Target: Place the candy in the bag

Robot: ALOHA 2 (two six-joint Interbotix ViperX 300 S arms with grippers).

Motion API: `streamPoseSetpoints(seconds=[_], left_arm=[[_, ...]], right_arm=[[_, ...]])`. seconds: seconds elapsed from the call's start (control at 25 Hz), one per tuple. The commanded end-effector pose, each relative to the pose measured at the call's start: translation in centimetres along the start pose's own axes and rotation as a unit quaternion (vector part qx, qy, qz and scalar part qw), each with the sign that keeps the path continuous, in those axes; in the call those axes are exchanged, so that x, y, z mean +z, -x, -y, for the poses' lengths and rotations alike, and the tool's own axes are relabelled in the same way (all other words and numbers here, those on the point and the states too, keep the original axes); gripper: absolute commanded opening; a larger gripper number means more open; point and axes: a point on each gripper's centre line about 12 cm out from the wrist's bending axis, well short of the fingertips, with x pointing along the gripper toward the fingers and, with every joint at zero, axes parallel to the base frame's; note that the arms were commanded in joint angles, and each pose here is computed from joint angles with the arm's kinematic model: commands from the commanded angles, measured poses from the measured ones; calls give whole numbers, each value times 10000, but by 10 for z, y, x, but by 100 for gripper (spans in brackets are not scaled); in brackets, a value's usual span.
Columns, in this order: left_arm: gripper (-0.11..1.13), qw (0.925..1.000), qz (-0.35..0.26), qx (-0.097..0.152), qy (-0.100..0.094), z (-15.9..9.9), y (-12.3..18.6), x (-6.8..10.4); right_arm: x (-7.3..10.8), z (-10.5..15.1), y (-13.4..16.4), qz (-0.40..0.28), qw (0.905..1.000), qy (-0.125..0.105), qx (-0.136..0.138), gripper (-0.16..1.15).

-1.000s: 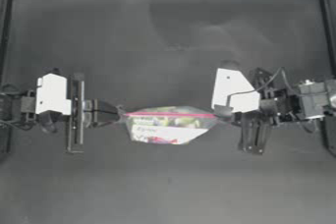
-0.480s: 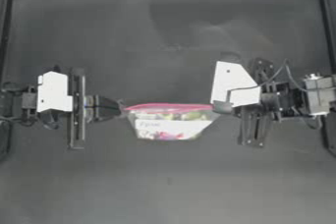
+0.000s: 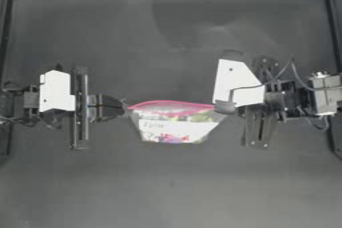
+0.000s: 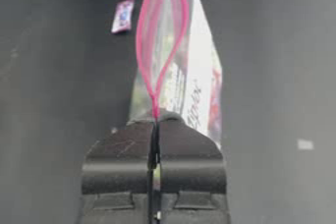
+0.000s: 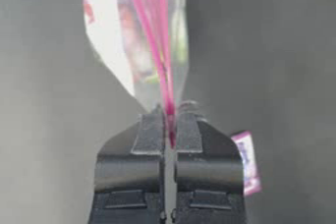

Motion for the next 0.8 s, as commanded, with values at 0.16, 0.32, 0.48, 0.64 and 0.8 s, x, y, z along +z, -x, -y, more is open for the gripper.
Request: streamPoseSetpoints(seconds=[0.16,0.32,0.48,0.64,0.8], left_arm=[[4,10000,-9,24,25,-1,-8,1],[4,10000,-40,23,16,-1,-11,0],[4,10000,-71,22,15,-1,-13,-1],[4,9999,-139,12,25,0,-17,-5],[4,9997,-223,-6,25,1,-22,-8]], right_arm=[[3,-3,0,187,9998,-37,115,5],[0,-6,-10,274,9994,-39,203,6],[-5,-9,-19,293,9991,-64,290,5],[-5,-11,-25,377,9987,-51,338,6],[-5,-12,-31,372,9987,-15,340,5]])
